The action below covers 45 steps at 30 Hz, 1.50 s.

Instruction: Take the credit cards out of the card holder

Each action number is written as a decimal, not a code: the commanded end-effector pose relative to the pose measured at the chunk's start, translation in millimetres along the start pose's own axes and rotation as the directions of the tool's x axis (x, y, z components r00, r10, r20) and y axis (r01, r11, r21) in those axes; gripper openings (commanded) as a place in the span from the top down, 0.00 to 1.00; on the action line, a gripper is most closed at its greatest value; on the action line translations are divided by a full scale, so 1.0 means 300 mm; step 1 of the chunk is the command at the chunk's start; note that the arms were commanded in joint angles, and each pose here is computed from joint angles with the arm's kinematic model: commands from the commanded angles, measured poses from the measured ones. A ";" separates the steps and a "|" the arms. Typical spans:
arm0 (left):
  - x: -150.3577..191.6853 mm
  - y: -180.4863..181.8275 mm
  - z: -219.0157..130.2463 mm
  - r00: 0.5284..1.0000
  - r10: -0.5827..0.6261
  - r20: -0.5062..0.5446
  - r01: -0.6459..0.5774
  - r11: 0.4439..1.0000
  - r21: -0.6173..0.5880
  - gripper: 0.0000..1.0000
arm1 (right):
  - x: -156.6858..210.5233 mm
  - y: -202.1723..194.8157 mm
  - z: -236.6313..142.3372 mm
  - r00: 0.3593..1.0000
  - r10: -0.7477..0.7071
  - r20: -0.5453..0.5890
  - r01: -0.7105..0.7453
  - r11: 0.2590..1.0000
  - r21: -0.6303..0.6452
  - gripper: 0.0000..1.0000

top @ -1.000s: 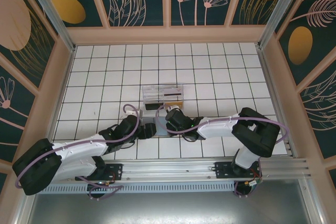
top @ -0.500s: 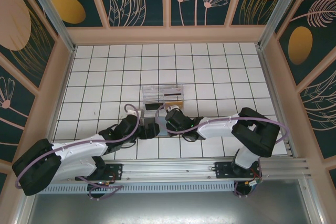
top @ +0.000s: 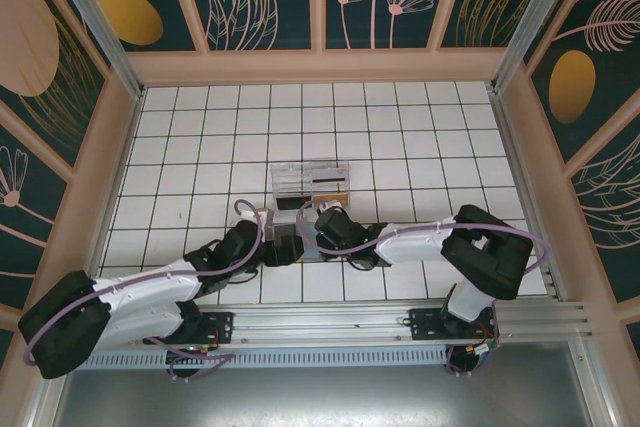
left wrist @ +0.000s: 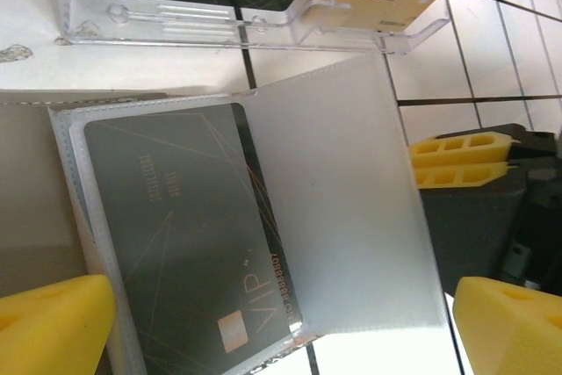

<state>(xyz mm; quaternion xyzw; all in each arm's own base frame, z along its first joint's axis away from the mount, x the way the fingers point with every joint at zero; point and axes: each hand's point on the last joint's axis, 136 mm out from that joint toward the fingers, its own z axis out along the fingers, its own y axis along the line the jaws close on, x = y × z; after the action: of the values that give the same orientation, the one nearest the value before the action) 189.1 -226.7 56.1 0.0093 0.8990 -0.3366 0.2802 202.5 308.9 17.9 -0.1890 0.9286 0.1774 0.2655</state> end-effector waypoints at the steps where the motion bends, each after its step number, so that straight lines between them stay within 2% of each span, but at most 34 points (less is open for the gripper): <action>1: 0.000 -0.029 -0.012 1.000 0.014 0.005 -0.014 0.998 0.054 0.01 | 0.068 -0.028 0.024 0.998 0.002 -0.066 0.000 0.999 0.037 0.81; 6: -0.012 -0.003 -0.021 1.000 0.009 0.026 -0.009 1.000 0.009 0.01 | 0.060 -0.035 0.016 0.998 0.010 -0.055 -0.007 0.999 0.050 0.78; 9: -0.024 0.048 -0.025 0.999 0.014 0.041 -0.011 0.996 -0.085 0.01 | 0.036 -0.048 -0.007 0.999 0.033 -0.023 -0.031 0.997 0.071 0.77; 13: -0.036 0.081 -0.027 0.998 0.034 0.053 -0.025 0.988 -0.152 0.11 | -0.029 -0.012 -0.056 0.997 0.069 0.031 -0.070 0.997 0.026 0.75; 17: -0.044 0.093 -0.021 0.997 0.040 0.065 -0.029 0.984 -0.173 0.34 | -0.099 0.048 -0.103 0.992 0.106 0.074 -0.102 0.993 -0.051 0.73; 22: -0.040 0.120 -0.007 0.997 0.047 0.068 -0.032 0.978 -0.204 0.73 | -0.157 0.151 -0.115 0.986 0.156 0.067 -0.140 0.971 -0.195 0.74; 25: -0.037 0.139 0.004 0.997 0.040 0.059 -0.026 0.975 -0.221 0.88 | -0.179 0.197 -0.097 0.983 0.180 0.046 -0.163 0.953 -0.254 0.75; 37: -0.012 0.176 0.001 0.999 0.016 0.049 -0.004 0.972 -0.234 0.89 | -0.164 0.226 -0.013 0.946 0.308 -0.102 -0.324 0.877 -0.353 0.78; 45: 0.012 0.194 0.012 1.000 -0.001 0.030 0.008 0.970 -0.241 0.90 | -0.149 0.246 0.014 0.930 0.332 -0.160 -0.368 0.849 -0.380 0.78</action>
<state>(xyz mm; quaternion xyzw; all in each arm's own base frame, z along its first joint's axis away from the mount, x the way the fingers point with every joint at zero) 200.1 -187.1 22.0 -0.0230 0.9288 -0.2253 0.2933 205.5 375.1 52.9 -0.0826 0.9096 0.3759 0.1567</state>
